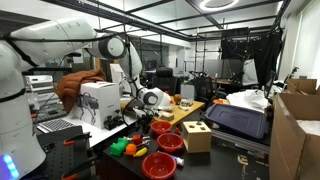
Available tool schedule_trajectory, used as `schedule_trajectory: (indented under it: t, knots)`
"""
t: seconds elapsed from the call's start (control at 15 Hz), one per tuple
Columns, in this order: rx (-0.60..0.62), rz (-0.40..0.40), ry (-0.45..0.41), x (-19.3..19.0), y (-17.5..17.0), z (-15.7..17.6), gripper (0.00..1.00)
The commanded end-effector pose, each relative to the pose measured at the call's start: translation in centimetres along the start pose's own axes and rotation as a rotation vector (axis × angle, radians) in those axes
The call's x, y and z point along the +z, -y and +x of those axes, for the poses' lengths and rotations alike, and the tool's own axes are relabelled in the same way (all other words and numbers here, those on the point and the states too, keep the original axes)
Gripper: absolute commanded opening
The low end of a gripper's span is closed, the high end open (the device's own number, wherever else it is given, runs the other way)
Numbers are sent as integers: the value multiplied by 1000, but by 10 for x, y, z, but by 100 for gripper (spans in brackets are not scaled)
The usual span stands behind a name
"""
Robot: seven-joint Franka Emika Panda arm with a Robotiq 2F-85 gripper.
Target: Put the red block and orange toy into separate bowls
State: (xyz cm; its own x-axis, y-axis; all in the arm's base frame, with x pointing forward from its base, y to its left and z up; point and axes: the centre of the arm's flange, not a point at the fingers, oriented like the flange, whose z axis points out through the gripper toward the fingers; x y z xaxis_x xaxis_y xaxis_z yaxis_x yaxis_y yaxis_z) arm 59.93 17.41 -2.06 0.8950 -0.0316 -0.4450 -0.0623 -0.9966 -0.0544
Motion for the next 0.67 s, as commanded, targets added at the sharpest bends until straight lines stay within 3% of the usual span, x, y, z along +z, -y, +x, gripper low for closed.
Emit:
schedule_trajectory:
  t: [0.0,0.53,0.6]
  knots:
    - [10,-13,23,6,9,-11,100]
    - [-2,-56,33,30,18,-20,100]
    - [-1,-54,31,31,18,-21,86]
